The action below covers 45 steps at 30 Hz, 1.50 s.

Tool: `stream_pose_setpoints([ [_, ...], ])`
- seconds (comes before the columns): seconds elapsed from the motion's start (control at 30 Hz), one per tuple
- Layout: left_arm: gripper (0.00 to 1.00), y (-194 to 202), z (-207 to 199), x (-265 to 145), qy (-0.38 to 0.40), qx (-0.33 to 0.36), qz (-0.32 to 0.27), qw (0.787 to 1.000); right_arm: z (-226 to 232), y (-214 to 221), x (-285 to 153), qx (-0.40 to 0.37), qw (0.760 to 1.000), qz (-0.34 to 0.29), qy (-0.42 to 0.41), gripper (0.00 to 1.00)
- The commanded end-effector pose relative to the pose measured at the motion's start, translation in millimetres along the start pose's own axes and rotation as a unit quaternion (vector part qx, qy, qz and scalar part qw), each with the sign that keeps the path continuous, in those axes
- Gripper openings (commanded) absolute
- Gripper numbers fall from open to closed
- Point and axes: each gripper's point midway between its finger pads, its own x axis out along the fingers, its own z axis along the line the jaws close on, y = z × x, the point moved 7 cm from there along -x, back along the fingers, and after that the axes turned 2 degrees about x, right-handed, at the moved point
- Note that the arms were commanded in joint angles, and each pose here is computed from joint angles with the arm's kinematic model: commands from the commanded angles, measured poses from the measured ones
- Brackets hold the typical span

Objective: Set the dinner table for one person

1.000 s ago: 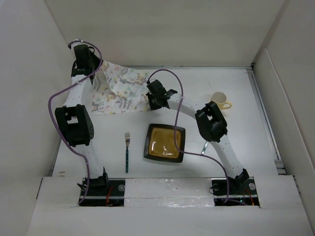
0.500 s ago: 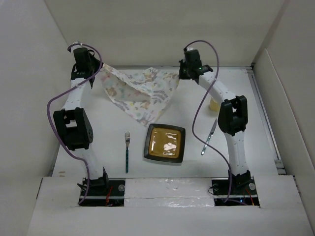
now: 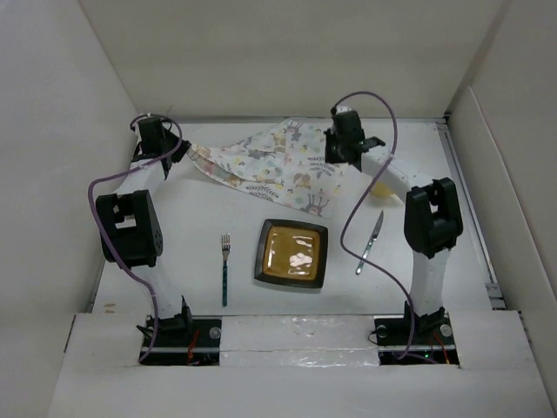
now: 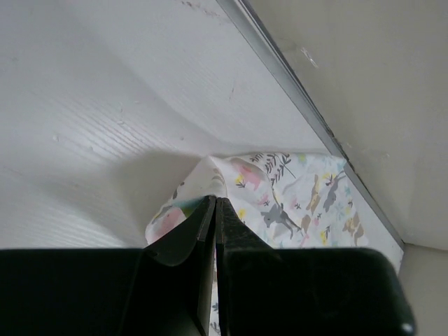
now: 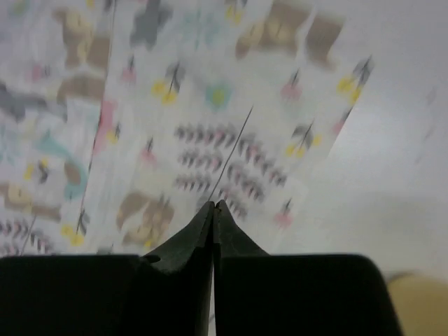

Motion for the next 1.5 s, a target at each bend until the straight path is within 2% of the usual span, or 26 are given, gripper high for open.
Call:
stream_pose_setpoints([
  [0.0, 0.00, -2.0, -3.5, 1.4, 0.040, -0.028, -0.008, 0.999, 27.8, 50.9, -26.9, -0.009, 0.999, -0.012, -0.050, 0.00],
  [0.07, 0.00, 2.7, 3.2, 3.2, 0.047, -0.042, 0.003, 0.998, 35.6, 66.7, -47.8, -0.002, 0.998, -0.012, -0.063, 0.00],
  [0.13, 0.00, 3.5, 8.9, 6.3, 0.045, -0.047, 0.008, 0.998, 28.4, 92.7, -57.4, -0.013, 0.999, 0.001, -0.038, 0.02],
  [0.2, 0.00, 1.2, 14.2, 11.4, 0.035, -0.048, 0.010, 0.998, 28.2, 107.9, -63.5, -0.015, 0.999, 0.013, -0.034, 0.18],
  [0.23, 0.00, 3.5, 16.6, 12.8, 0.029, -0.048, 0.018, 0.998, 24.6, 126.0, -64.4, -0.019, 0.999, 0.027, -0.022, 0.35],
  [0.27, 0.00, 2.1, 16.2, 14.0, 0.028, -0.038, 0.018, 0.999, 22.7, 128.9, -67.8, -0.015, 0.999, 0.025, -0.021, 0.42],
  [0.3, 0.12, 2.2, 17.6, 15.7, 0.024, -0.032, 0.021, 0.999, 24.5, 134.9, -69.6, -0.019, 0.999, 0.029, -0.024, 0.48],
  [0.37, 0.28, -4.8, 18.1, 13.7, 0.005, -0.001, 0.013, 1.000, 17.1, 150.2, -74.9, -0.021, 0.999, 0.035, -0.008, 0.53],
  [0.4, 0.47, -10.3, 13.7, 6.5, 0.005, 0.009, 0.003, 1.000, 15.2, 152.9, -75.0, -0.020, 0.999, 0.031, -0.006, 0.54],
  [0.43, 0.56, -15.7, 14.2, 1.7, -0.010, 0.017, -0.012, 1.000, 13.4, 157.3, -76.5, -0.021, 0.999, 0.036, -0.007, 0.54],
  [0.5, 0.67, -34.9, 4.7, -20.1, -0.020, 0.052, -0.058, 0.997, 9.3, 166.8, -78.6, -0.024, 0.999, 0.047, -0.005, 0.54],
  [0.53, 0.67, -41.4, -5.6, -32.9, -0.048, 0.082, -0.106, 0.990, 9.9, 176.5, -78.5, -0.028, 0.998, 0.058, -0.007, 0.56],
  [0.6, 0.64, -45.0, -8.9, -41.3, -0.063, 0.111, -0.123, 0.984, 10.8, 178.3, -77.0, -0.026, 0.998, 0.062, -0.011, 0.56],
  [0.7, 0.56, -19.4, -29.8, -37.7, -0.062, 0.186, -0.096, 0.976, 18.0, 182.9, -72.6, -0.036, 0.997, 0.071, -0.010, 0.57],
  [0.73, 0.56, -6.9, -52.1, -36.5, -0.049, 0.215, -0.084, 0.972, 21.8, 185.1, -72.4, -0.041, 0.996, 0.076, -0.011, 0.57],
  [0.8, 0.54, 20.6, -41.1, -19.5, -0.106, 0.276, -0.026, 0.955, 27.3, 184.2, -71.5, -0.045, 0.996, 0.073, -0.014, 0.57],
  [0.87, 0.46, 25.2, -47.5, -19.8, -0.128, 0.296, -0.027, 0.946, 31.3, 184.6, -70.5, -0.053, 0.995, 0.079, -0.013, 0.56],
  [0.93, 0.41, 32.2, -39.4, -21.4, -0.121, 0.296, -0.030, 0.947, 33.3, 183.3, -63.3, -0.056, 0.995, 0.081, -0.007, 0.53],
  [0.97, 0.39, 30.4, -41.4, -26.8, -0.115, 0.295, -0.036, 0.948, 34.8, 183.2, -60.5, -0.058, 0.995, 0.084, -0.008, 0.49],
  [1.0, 0.39, 29.3, -39.7, -29.0, -0.120, 0.298, -0.039, 0.946, 33.5, 182.2, -56.5, -0.056, 0.995, 0.087, -0.007, 0.36],
  [1.07, 0.40, 36.3, -41.2, -30.7, -0.123, 0.324, -0.030, 0.937, 31.7, 183.7, -46.6, -0.056, 0.994, 0.098, -0.001, 0.22],
  [1.1, 0.41, 47.7, -46.0, -32.3, -0.123, 0.342, -0.018, 0.932, 26.5, 182.1, -43.1, -0.051, 0.994, 0.097, 0.006, 0.11],
  [1.17, 0.46, 62.7, -56.8, -32.6, -0.105, 0.381, 0.005, 0.919, 21.0, 179.6, -40.0, -0.043, 0.995, 0.093, 0.008, 0.02],
  [1.33, 0.56, 138.1, -104.7, -29.0, 0.018, 0.489, 0.061, 0.870, 6.9, 167.2, -46.3, -0.026, 0.996, 0.079, 0.016, 0.00],
  [1.4, 0.58, 176.0, -108.4, -12.4, 0.033, 0.531, 0.097, 0.841, 1.8, 165.2, -54.5, -0.019, 0.998, 0.066, 0.014, 0.00],
  [1.47, 0.59, 194.9, -112.4, -5.7, 0.042, 0.550, 0.109, 0.827, 1.3, 167.1, -58.5, -0.016, 0.998, 0.064, 0.009, 0.00],
])
